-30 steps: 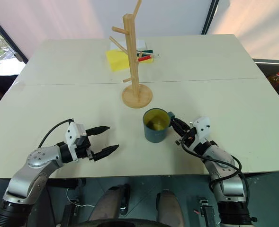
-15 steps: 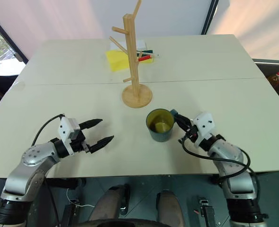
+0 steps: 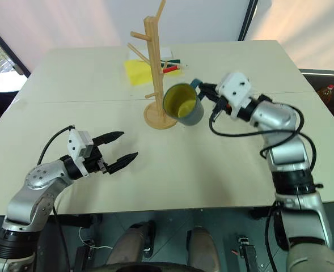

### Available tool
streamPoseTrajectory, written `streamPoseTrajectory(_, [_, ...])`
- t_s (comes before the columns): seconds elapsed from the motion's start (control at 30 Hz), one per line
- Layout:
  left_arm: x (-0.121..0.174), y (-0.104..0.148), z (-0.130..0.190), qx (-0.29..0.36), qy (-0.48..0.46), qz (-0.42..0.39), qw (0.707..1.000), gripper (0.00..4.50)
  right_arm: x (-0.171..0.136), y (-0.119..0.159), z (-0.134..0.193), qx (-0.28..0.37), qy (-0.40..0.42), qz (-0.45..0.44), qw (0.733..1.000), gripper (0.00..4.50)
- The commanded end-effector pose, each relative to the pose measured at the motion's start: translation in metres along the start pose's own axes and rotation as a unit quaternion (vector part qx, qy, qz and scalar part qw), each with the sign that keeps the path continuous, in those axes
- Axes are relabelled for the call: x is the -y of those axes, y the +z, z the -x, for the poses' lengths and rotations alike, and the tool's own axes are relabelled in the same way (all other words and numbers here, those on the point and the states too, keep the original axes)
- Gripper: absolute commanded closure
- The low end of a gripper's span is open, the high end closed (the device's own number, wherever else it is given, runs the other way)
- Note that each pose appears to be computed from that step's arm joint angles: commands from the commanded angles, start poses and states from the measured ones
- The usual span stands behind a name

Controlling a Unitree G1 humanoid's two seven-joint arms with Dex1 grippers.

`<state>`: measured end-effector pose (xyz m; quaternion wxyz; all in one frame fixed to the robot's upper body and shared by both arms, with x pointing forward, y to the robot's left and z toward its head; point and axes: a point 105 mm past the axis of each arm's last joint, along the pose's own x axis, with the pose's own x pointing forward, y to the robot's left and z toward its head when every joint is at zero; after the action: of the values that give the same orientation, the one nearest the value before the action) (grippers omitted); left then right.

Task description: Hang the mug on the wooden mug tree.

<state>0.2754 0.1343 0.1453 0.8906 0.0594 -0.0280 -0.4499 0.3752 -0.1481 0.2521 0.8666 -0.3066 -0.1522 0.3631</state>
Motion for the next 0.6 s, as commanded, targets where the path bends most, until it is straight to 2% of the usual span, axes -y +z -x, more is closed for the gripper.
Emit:
streamPoseTrajectory(0.03, [0.004, 0.020, -0.001, 0.025, -0.009, -0.017, 1.000, 0.00, 0.010, 0.018, -0.011, 0.033, 0.015, 0.030, 0.999, 4.43])
streamPoseTrajectory(0.27, [-0.002, 0.029, -0.001, 0.040, 0.010, -0.018, 0.999, 0.00, 0.026, 0.032, -0.035, 0.042, 0.023, 0.046, 0.998, 4.43])
streamPoseTrajectory(0.6, [-0.003, 0.032, 0.000, 0.050, 0.020, -0.017, 0.998, 0.00, 0.025, 0.032, -0.052, 0.024, 0.048, 0.060, 0.997, 4.43])
